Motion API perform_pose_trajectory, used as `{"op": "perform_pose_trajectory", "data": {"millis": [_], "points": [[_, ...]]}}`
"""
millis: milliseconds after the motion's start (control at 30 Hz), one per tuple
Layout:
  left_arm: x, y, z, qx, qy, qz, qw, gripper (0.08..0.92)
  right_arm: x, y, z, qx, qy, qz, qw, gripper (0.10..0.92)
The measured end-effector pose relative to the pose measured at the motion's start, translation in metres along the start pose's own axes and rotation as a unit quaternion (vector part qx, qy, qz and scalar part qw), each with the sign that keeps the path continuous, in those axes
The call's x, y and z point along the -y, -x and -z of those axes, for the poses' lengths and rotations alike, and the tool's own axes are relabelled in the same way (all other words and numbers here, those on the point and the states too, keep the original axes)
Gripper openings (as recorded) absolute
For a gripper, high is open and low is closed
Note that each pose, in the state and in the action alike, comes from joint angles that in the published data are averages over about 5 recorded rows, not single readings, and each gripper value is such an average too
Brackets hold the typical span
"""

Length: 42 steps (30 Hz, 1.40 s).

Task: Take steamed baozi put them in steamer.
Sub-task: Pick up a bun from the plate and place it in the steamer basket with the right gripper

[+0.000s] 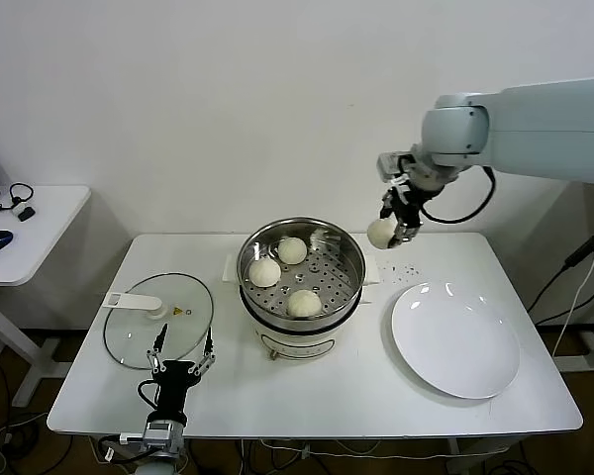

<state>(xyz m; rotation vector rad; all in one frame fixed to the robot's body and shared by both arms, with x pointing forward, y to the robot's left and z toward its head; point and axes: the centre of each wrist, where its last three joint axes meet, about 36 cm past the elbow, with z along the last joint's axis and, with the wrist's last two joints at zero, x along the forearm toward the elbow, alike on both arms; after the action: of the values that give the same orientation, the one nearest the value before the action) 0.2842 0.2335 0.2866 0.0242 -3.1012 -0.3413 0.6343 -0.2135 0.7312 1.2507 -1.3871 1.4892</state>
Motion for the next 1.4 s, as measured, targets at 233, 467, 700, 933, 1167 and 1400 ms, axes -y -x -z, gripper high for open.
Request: {"op": "perform_pose_trajectory", "data": {"millis": [233, 467, 700, 933, 1167, 1400], "points": [[-0.001, -0.002, -0.004, -0.004, 0.000, 0.002, 1.000, 0.823, 0.008, 0.032, 0.026, 0.008, -0.005, 0.003, 1.000, 0.585], [-0.002, -0.003, -0.007, -0.007, 0.001, 0.004, 1.000, 0.823, 0.007, 0.074, 0.043, 0.015, -0.010, 0.015, 1.000, 0.585], [-0.003, -0.003, -0.008, -0.008, 0.001, 0.005, 1.000, 0.823, 0.005, 0.105, 0.057, 0.023, -0.013, 0.026, 0.999, 0.585], [-0.003, -0.003, -0.009, -0.008, 0.001, 0.006, 1.000, 0.823, 0.000, 0.126, 0.057, 0.021, -0.013, 0.037, 0.999, 0.585], [-0.003, -0.003, -0.010, -0.008, 0.001, 0.006, 1.000, 0.823, 0.001, 0.137, 0.061, 0.021, -0.015, 0.036, 0.999, 0.592], [-0.004, -0.003, -0.010, -0.008, 0.001, 0.008, 1.000, 0.823, 0.004, 0.141, 0.061, 0.020, -0.014, 0.032, 0.999, 0.714]]}}
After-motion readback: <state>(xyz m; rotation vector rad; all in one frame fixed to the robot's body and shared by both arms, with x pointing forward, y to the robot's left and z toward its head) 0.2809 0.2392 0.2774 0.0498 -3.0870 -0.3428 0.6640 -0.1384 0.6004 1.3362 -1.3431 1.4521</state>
